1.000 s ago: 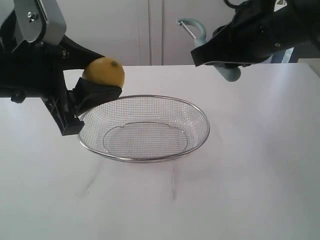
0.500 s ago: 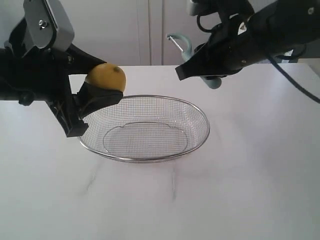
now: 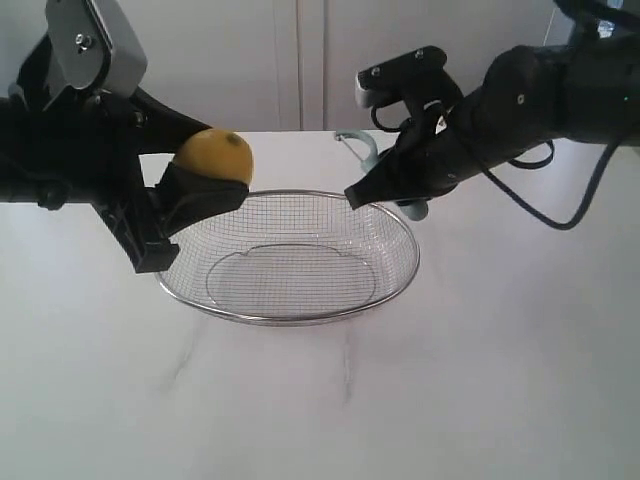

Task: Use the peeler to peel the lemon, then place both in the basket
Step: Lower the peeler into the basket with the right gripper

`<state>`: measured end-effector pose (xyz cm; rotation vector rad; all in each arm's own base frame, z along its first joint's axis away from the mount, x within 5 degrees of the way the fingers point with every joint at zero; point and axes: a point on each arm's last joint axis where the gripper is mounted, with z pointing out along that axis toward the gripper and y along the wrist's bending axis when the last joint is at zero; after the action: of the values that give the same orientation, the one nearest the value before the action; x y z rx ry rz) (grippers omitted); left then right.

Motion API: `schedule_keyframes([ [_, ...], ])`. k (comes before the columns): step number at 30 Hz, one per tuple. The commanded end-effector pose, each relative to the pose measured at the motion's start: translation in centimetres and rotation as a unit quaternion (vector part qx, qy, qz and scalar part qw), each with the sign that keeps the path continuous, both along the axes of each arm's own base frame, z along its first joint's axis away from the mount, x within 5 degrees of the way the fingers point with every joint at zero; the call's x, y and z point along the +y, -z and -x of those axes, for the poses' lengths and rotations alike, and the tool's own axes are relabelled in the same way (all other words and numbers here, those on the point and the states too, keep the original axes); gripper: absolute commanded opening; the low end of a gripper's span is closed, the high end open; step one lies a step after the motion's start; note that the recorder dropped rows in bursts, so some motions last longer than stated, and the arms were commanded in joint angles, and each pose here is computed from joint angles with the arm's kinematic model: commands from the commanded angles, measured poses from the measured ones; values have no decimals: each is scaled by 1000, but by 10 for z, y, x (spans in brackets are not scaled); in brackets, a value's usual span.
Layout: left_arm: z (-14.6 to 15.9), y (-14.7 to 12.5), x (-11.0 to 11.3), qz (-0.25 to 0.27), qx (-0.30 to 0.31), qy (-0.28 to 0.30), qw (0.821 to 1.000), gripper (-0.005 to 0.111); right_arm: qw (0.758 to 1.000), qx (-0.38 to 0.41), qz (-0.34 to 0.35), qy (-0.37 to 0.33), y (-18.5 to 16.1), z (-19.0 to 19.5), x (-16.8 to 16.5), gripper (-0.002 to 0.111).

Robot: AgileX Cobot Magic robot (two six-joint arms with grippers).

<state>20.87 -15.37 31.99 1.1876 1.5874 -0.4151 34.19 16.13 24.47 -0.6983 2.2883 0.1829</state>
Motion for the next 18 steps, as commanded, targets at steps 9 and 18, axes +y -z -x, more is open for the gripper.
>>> schedule_keyframes([
  [9, 3, -1, -2, 20, 21, 4, 1000, 0, 999, 41, -16, 9, 35, -9, 13, 0],
  [18, 3, -1, -2, 20, 21, 4, 1000, 0, 999, 39, -17, -29, 41, 0, 38, 0],
])
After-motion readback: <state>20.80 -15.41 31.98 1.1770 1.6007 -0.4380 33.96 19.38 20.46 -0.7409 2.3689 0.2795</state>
